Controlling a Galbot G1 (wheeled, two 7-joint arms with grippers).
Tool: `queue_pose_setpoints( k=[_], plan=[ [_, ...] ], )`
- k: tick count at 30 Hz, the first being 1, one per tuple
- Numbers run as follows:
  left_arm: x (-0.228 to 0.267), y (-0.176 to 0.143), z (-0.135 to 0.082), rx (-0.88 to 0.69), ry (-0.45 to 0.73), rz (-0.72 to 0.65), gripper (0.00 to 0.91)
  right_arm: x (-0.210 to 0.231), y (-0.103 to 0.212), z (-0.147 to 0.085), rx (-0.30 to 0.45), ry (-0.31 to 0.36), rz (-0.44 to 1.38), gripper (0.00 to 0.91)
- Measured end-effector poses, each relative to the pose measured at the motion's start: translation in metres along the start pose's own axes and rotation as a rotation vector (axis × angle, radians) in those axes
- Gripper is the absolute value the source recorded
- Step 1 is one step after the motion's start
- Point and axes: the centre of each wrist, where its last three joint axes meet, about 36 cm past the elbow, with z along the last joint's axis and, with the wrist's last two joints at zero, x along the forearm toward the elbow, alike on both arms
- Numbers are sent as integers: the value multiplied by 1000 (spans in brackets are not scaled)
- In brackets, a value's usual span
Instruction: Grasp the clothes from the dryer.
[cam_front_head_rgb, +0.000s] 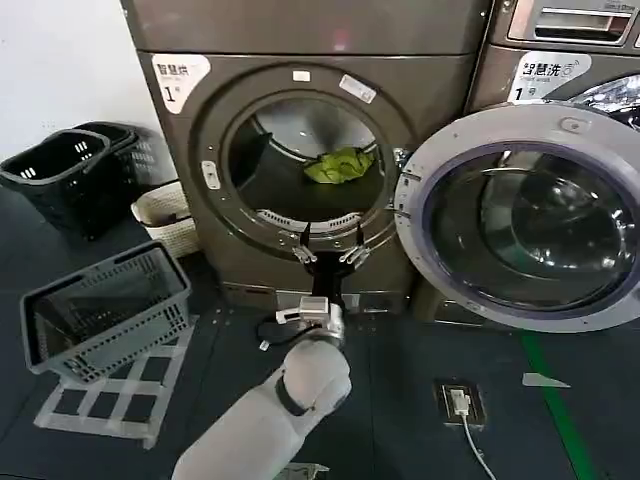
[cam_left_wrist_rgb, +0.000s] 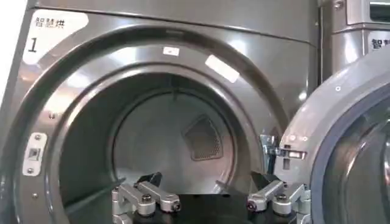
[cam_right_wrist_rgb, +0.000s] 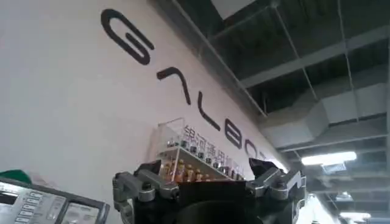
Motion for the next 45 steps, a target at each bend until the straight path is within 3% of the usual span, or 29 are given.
queue_pose_setpoints(
  k=[45],
  plan=[
    [-13, 12, -2, -15, -5, -59, 907, 1, 2, -5, 0, -67, -46, 907]
  ],
)
